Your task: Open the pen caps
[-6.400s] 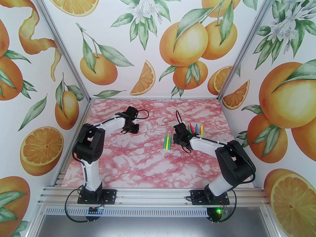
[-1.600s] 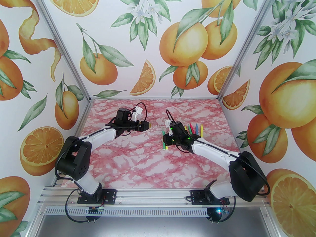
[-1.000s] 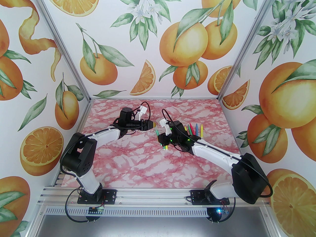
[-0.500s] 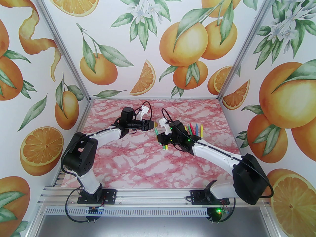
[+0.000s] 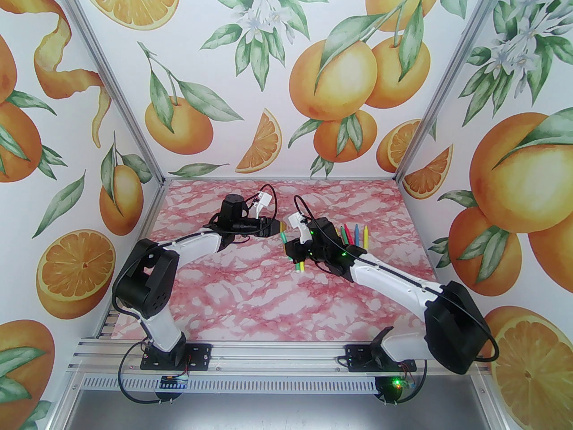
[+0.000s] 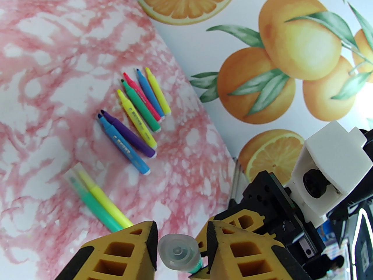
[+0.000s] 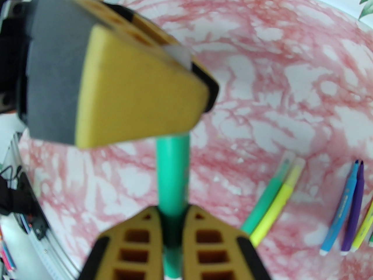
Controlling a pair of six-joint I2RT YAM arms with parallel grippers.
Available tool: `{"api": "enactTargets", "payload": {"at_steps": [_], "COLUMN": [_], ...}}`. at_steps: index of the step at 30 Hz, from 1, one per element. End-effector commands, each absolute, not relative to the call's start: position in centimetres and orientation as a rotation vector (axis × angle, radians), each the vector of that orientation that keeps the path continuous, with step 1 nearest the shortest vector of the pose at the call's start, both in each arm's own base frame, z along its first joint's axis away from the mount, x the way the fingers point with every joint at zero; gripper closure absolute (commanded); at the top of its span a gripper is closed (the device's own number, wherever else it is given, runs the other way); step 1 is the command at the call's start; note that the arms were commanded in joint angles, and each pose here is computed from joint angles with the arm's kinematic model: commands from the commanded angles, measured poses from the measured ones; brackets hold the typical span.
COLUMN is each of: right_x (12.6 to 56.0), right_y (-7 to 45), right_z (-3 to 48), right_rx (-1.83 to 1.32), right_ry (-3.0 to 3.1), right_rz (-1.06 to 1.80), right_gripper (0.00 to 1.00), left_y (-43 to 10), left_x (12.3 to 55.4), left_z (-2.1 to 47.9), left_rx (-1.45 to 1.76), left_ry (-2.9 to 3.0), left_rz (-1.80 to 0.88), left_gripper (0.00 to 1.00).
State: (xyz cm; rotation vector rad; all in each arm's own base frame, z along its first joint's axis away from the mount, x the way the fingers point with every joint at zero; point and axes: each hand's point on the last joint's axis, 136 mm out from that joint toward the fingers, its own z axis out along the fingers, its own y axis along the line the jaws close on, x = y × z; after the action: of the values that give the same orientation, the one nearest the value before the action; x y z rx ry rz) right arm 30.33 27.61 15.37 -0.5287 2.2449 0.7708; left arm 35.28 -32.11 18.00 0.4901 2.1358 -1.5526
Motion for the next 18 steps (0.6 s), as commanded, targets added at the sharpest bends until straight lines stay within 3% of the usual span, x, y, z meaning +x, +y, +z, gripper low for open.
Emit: {"api": "enactTargets", "payload": {"at_steps": [1,6,13,18], "right_x": [30.5,30.5,30.9,31.3], "right_y": [28.4,28.3,28.4,29.0], "right_z": [17.0,16.9,16.6,15.9], "right_rx": [-0.559,-0.555,-0.54,-0.539], "right_ry": [2.177,2.181,2.177,2.186], "right_rz": [0.796,0.788,0.788,0.805], "right_gripper": [0.95,0.91,0.65,0.63], "left_y": [-32.8,-32.8,-32.8,-32.9], "left_x": [35.6,35.6,35.6,35.5], "left_z": [19.8,19.8,20.4,21.1], "left_rx": [0.549,0.546,0.542,0.545], "left_ry": [2.064,2.063,2.048,2.029], "left_rz": [-1.565,-1.568,-1.581,-1.594], "left_gripper": [0.7,0.8,0.89,0.95]}}
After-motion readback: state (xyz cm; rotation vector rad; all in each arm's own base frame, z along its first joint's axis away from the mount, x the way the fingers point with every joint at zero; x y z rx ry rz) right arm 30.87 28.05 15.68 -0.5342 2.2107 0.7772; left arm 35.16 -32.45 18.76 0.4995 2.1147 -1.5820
